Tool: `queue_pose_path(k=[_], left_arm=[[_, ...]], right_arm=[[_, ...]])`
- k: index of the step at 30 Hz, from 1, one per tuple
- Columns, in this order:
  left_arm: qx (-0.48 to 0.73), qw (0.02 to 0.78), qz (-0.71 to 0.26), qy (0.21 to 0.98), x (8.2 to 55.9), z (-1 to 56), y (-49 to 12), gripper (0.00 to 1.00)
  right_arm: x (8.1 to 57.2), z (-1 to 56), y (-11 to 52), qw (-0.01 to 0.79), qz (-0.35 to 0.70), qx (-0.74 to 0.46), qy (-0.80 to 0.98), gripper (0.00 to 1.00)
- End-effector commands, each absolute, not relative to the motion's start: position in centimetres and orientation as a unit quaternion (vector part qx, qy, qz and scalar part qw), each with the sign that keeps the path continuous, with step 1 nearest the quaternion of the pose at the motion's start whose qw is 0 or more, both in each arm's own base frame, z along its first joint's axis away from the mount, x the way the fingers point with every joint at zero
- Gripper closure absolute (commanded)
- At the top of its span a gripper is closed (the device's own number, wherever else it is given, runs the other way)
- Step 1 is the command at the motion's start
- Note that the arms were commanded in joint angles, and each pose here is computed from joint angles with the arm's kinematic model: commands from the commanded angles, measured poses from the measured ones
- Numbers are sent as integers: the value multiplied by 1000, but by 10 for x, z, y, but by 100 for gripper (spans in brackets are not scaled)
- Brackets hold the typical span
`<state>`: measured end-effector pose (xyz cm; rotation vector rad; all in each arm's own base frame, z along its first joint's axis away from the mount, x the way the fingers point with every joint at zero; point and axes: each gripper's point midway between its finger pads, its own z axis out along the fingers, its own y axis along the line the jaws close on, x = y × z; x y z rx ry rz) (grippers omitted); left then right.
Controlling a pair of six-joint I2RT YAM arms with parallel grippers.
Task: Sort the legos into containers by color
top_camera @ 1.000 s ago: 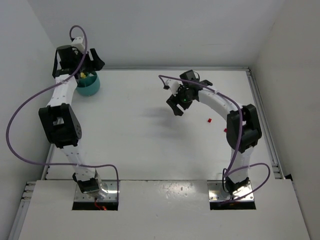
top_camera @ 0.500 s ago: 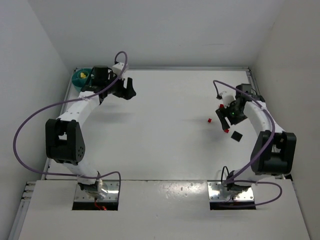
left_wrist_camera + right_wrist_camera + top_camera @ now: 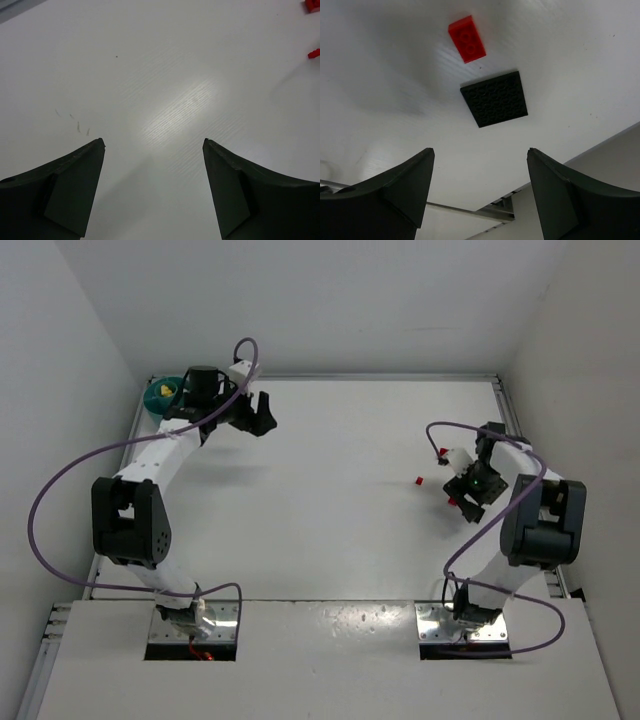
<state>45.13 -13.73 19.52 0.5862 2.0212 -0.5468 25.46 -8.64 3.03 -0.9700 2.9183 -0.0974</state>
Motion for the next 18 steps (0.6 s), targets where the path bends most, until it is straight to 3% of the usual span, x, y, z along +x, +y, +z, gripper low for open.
queue_pose_path(k=[1,5,18], left_arm=[[264,486,-233,800,456,221,-144,15],[262,477,-235,805,453,217,-143,13],[231,475,-218,821,448,214,-128,13]], right_arm=[[289,36,-103,55,-62,-341,937,25],[299,26,-107,44,-58,-371,926,18],[294,-8,-103,18,-47,-404,913,18]])
